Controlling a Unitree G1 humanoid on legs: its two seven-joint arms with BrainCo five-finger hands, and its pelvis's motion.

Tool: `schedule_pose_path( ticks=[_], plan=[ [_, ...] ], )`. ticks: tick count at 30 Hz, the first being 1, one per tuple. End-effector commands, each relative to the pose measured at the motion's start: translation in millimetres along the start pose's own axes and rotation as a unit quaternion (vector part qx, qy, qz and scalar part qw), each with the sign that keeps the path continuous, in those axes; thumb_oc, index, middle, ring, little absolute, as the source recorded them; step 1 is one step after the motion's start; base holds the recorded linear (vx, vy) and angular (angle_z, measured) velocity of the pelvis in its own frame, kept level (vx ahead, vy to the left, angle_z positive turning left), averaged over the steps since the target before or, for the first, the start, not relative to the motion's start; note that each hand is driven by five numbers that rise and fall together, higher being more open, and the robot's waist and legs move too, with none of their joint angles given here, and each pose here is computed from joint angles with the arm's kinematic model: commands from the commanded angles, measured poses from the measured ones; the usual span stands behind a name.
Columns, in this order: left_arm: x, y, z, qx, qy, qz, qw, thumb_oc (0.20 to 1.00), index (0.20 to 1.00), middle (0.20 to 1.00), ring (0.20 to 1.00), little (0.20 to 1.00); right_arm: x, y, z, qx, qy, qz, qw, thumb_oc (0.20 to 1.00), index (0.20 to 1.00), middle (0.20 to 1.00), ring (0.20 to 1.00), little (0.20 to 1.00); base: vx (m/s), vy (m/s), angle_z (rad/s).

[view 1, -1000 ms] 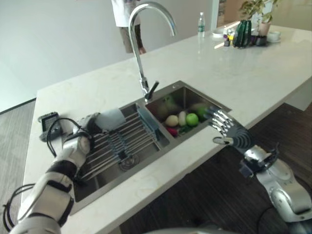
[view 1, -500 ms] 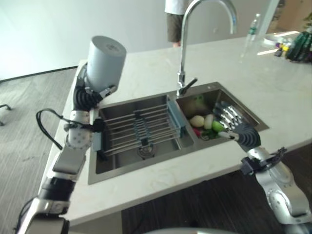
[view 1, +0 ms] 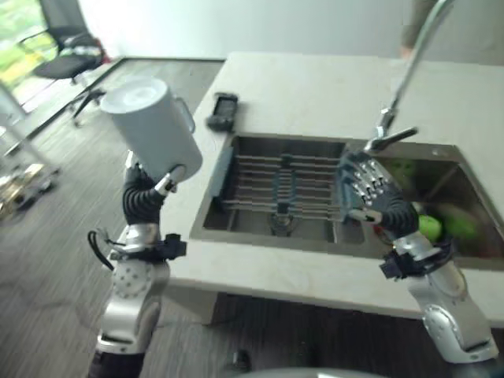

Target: Place the dishes in the dishwasher.

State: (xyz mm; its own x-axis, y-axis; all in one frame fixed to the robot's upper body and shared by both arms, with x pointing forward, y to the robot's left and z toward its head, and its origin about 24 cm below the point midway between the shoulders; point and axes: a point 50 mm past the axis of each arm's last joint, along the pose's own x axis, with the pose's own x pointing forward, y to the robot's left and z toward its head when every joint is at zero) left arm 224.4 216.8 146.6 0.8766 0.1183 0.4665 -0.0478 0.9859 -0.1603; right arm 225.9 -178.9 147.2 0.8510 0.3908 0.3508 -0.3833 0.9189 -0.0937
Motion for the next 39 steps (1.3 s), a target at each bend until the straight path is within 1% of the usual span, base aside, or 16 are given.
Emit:
schedule_pose_path(
  ticks=[1,5,6,9,11,16,19,22,26,31,35,37,39],
  plan=[
    [21,-3,41,-0.009,-0.124,-0.056,0.991,0.200,0.200,0.200,0.200,0.200,2,-9,38,-0.021,-0.121,-0.013,0.992,1.000,1.000,1.000,1.000,1.000,-0.41,0.141,0.84],
    [25,-10,39,-0.042,-0.131,-0.070,0.988,0.200,0.200,0.200,0.200,0.200,-2,-19,39,-0.035,-0.125,-0.030,0.991,1.000,1.000,1.000,1.000,1.000,-0.26,0.258,1.00],
    [28,-17,36,-0.061,-0.132,-0.085,0.986,0.200,0.200,0.200,0.200,0.200,-2,-24,39,-0.045,-0.124,-0.043,0.990,1.000,1.000,1.000,1.000,1.000,-0.17,0.365,1.13],
    [26,-20,32,-0.073,-0.124,-0.100,0.985,0.200,0.200,0.200,0.200,0.200,-5,-28,40,-0.037,-0.121,-0.054,0.991,1.000,1.000,1.000,1.000,1.000,-0.26,0.495,1.88],
    [22,-20,30,-0.069,-0.116,-0.106,0.985,0.200,0.200,0.200,0.200,0.200,-5,-26,37,-0.030,-0.121,-0.054,0.991,1.000,1.000,1.000,1.000,1.000,-0.21,0.536,1.55],
    [24,-31,31,-0.068,-0.102,-0.135,0.983,0.200,0.200,0.200,0.200,0.200,-5,-13,29,-0.021,-0.119,-0.066,0.990,1.000,1.000,1.000,1.000,1.000,-0.15,0.467,0.68],
    [26,-32,28,-0.061,-0.097,-0.140,0.983,0.200,0.200,0.200,0.200,0.200,-7,-13,27,-0.012,-0.112,-0.065,0.992,1.000,1.000,1.000,1.000,1.000,-0.03,0.414,1.77],
    [24,-35,24,-0.063,-0.090,-0.147,0.983,0.200,0.200,0.200,0.200,0.200,-10,-18,29,-0.010,-0.105,-0.064,0.992,1.000,1.000,1.000,1.000,1.000,0.04,0.157,1.31],
    [19,-43,20,-0.060,-0.080,-0.162,0.982,0.200,0.200,0.200,0.200,0.200,-13,-18,25,-0.007,-0.094,-0.070,0.993,1.000,1.000,1.000,1.000,1.000,0.08,0.054,1.60],
    [12,-33,26,-0.070,-0.085,-0.157,0.981,0.200,0.200,0.200,0.200,0.200,-12,-10,25,0.011,-0.101,-0.052,0.993,1.000,1.000,1.000,1.000,1.000,0.09,-0.183,1.63],
    [12,-30,31,-0.082,-0.096,-0.139,0.982,0.200,0.200,0.200,0.200,0.200,-5,-7,26,0.008,-0.095,-0.030,0.995,1.000,1.000,1.000,1.000,1.000,0.10,-0.318,0.59],
    [12,-32,33,-0.092,-0.100,-0.150,0.979,0.200,0.200,0.200,0.200,0.200,0,-7,28,0.010,-0.094,-0.022,0.995,1.000,1.000,1.000,1.000,1.000,0.06,-0.291,0.50],
    [13,-35,32,-0.117,-0.097,-0.162,0.975,0.200,0.200,0.200,0.200,0.200,1,-11,26,0.005,-0.090,-0.036,0.995,1.000,1.000,1.000,1.000,1.000,0.00,-0.207,0.28]
  ],
)
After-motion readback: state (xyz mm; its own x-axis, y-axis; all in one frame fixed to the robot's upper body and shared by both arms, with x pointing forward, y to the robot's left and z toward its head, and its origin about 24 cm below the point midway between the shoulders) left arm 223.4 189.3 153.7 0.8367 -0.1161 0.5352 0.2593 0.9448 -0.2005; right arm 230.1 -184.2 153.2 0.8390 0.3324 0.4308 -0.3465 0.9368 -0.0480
